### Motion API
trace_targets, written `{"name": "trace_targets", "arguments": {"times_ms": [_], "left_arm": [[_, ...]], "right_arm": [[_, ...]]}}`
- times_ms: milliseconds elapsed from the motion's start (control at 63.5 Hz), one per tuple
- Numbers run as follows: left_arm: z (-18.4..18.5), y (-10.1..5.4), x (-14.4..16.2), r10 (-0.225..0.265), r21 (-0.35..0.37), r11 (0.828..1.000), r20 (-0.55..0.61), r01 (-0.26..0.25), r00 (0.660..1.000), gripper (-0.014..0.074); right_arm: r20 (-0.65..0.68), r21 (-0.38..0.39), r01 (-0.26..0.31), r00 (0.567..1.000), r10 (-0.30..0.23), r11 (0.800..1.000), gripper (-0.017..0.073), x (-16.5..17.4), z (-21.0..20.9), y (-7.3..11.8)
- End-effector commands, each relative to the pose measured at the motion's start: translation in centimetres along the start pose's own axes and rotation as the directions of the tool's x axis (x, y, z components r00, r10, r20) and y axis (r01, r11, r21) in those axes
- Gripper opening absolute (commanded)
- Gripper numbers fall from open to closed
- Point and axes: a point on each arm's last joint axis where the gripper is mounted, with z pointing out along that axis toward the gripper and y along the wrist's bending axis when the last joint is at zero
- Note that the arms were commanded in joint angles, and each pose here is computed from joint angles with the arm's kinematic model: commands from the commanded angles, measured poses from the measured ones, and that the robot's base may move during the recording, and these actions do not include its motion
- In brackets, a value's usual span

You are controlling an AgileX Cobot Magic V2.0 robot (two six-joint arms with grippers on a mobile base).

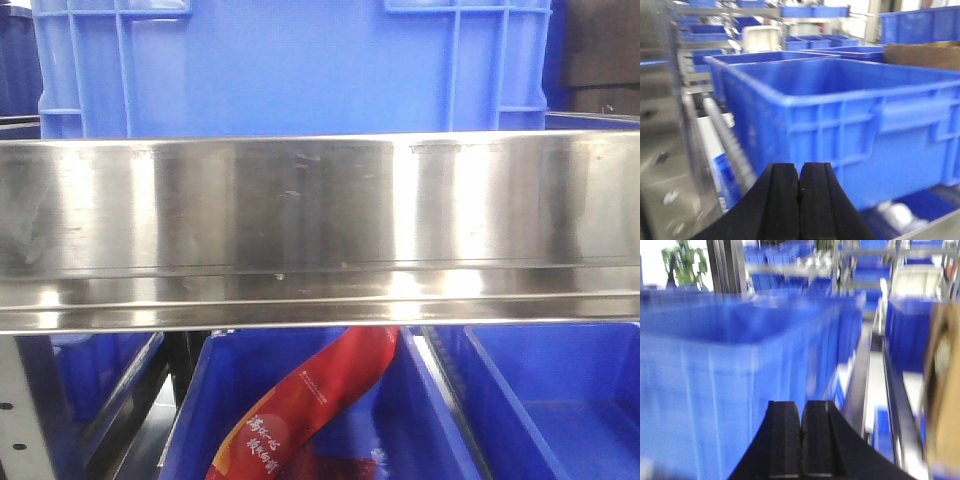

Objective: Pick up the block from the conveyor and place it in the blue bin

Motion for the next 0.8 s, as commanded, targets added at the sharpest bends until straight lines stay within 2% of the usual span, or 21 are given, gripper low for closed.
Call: {"name": "trace_targets", "arguments": {"times_ms": [0,205,346,787], "left_arm": [[-1.5,0.1,1.1,-0.004,-0.033,0.999,0.055,0.006,0.998,-0.0111],[-3.9,0.0,1.3,0.016,-0.081,0.997,0.16,-0.003,0.987,-0.0111],[-4.7,-0.2,1.2,0.025,-0.088,0.996,0.206,-0.007,0.978,-0.0111],[-4.9,-0.2,1.1,0.027,-0.088,0.996,0.216,-0.008,0.976,-0.0111]], "right_arm": [[0.023,0.006,0.006,1.0,-0.006,1.0,-0.0168,1.7,-1.5,-0.2],[0.114,0.0,0.007,0.993,-0.007,1.0,-0.0168,2.1,-3.8,-0.2],[0.152,-0.002,0.007,0.988,-0.007,1.0,-0.0168,1.8,-4.5,-0.1],[0.157,-0.002,0.007,0.988,-0.007,1.0,-0.0168,1.8,-4.5,-0.1]]}}
